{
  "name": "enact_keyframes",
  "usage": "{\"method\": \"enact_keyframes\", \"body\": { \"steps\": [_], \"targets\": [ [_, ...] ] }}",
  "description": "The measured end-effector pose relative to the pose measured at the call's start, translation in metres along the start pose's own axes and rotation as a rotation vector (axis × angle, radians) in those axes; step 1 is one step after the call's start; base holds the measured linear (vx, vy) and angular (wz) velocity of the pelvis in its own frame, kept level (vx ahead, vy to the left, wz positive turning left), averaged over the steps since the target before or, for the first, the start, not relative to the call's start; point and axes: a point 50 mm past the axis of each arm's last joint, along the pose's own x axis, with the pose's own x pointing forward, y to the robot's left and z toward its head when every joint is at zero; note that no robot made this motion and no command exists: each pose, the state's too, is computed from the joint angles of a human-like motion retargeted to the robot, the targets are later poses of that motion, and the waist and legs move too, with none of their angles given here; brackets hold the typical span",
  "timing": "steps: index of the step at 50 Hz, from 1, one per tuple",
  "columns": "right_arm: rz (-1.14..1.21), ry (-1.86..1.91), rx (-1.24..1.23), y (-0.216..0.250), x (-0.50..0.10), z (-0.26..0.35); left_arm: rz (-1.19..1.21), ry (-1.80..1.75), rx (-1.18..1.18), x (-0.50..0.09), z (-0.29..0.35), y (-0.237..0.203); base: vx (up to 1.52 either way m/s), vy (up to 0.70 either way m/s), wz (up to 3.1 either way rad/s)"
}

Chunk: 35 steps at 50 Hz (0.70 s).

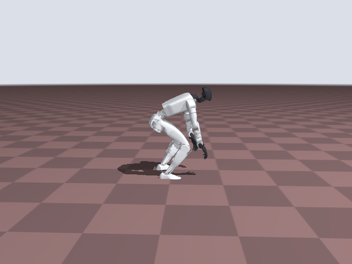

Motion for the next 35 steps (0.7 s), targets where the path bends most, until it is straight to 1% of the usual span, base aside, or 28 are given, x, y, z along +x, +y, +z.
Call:
{"method": "enact_keyframes", "body": {
  "steps": [8, 11, 18, 22, 28, 35],
  "targets": [
    [0.147, 0.079, 0.144, 0.038, -0.023, -0.024, -0.108, 0.085, 0.003, -0.016, -0.041, -0.018, -0.02, -0.03, 0.07],
    [0.233, 0.109, 0.223, 0.066, -0.040, -0.031, -0.180, 0.145, -0.017, -0.033, -0.067, -0.038, -0.04, -0.08, 0.14],
    [0.485, 0.220, 0.367, 0.148, -0.106, -0.044, -0.393, 0.336, -0.085, -0.100, -0.128, -0.102, -0.03, -0.11, 0.18],
    [0.612, 0.292, 0.420, 0.184, -0.148, -0.048, -0.490, 0.449, -0.121, -0.143, -0.157, -0.127, 0.00, -0.12, 0.19],
    [0.723, 0.380, 0.494, 0.218, -0.200, -0.049, -0.565, 0.606, -0.164, -0.201, -0.192, -0.144, 0.04, -0.09, 0.14],
    [0.773, 0.436, 0.563, 0.238, -0.238, -0.042, -0.583, 0.758, -0.202, -0.256, -0.219, -0.150, 0.05, -0.02, 0.05]
  ]
}}
